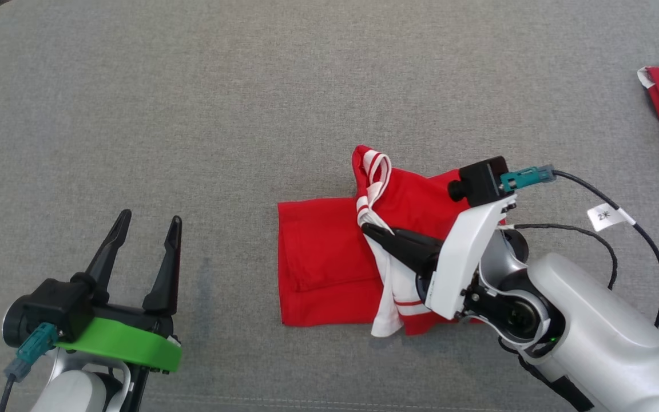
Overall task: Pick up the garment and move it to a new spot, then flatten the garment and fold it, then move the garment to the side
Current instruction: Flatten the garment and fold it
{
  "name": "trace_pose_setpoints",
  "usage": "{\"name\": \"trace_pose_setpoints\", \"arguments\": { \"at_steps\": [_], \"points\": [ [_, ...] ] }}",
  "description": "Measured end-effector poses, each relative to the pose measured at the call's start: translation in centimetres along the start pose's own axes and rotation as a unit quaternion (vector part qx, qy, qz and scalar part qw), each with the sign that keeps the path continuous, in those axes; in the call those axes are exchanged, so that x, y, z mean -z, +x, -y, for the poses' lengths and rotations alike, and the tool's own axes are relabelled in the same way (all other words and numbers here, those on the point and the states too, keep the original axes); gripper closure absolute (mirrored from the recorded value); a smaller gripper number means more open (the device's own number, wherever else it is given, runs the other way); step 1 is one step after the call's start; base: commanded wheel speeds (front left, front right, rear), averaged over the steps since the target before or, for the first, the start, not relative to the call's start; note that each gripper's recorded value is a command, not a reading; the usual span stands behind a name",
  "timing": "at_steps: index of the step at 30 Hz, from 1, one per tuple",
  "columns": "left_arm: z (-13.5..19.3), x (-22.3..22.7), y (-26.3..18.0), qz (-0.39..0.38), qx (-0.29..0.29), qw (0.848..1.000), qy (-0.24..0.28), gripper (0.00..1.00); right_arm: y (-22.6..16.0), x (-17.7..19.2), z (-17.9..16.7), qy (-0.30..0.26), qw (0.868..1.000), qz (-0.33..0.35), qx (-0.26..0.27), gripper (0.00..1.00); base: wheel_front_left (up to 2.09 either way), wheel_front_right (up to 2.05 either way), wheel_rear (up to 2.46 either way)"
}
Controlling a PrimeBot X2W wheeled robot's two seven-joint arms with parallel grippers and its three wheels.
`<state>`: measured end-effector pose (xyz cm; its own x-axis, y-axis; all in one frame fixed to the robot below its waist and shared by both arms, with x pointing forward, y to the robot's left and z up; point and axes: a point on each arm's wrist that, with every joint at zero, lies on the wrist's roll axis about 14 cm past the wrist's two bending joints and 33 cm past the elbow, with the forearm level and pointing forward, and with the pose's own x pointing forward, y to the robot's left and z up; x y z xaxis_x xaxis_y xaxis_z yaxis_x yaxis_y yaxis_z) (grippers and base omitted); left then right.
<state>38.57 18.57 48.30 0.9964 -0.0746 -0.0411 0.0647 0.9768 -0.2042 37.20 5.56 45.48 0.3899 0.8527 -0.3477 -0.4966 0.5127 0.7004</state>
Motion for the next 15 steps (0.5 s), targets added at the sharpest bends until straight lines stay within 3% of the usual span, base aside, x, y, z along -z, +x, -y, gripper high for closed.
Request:
{"name": "trace_pose_setpoints", "arguments": {
  "at_steps": [15],
  "points": [
    [-1.7,1.4,-0.6,-0.022,-0.035,0.999,0.001,0.00,5.2,1.7,-2.9,-0.006,0.999,-0.037,-0.030,1.00,0.00,0.00,0.00]
  ]
}}
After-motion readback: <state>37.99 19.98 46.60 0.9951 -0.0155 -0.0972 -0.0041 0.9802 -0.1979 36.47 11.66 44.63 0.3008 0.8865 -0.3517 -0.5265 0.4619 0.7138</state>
